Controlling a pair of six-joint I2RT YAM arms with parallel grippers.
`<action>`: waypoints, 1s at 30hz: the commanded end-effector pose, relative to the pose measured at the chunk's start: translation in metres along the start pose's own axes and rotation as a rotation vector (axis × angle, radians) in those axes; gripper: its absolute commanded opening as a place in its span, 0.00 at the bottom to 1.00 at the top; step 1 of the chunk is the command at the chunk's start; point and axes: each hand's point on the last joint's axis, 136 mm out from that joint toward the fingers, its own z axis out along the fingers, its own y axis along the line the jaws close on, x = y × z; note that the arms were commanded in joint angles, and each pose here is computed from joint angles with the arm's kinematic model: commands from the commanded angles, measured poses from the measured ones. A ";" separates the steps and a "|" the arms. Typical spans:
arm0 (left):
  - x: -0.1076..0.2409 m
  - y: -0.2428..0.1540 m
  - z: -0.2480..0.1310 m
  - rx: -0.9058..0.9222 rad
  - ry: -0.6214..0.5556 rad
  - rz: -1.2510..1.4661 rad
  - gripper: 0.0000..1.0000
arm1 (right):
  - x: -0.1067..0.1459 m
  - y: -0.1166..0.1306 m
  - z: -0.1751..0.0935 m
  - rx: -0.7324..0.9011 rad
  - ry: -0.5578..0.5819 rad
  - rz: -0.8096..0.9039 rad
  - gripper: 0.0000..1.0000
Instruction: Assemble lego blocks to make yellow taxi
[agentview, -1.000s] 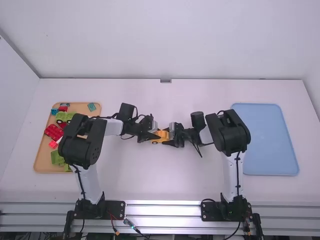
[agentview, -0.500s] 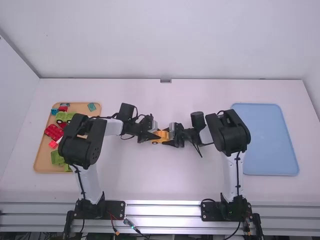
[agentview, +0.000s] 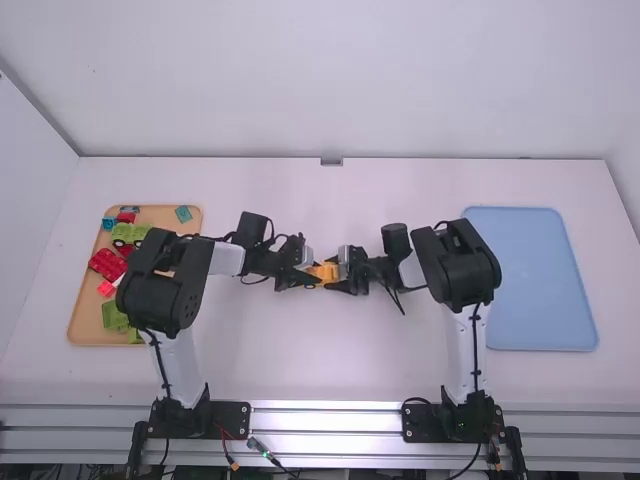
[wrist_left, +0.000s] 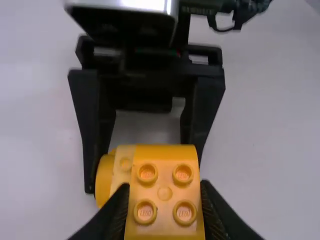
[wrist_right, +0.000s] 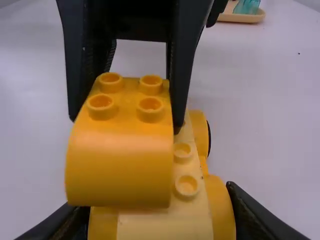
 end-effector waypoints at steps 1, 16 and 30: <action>0.033 -0.003 0.003 -0.041 0.127 -0.093 0.02 | 0.015 0.003 0.002 0.012 0.042 0.057 0.46; -0.034 0.032 -0.031 -0.064 0.011 -0.078 0.02 | 0.015 0.003 0.002 0.012 0.042 0.057 0.45; 0.001 0.015 -0.013 -0.047 0.046 -0.067 0.02 | 0.015 0.004 0.002 0.010 0.040 0.057 0.45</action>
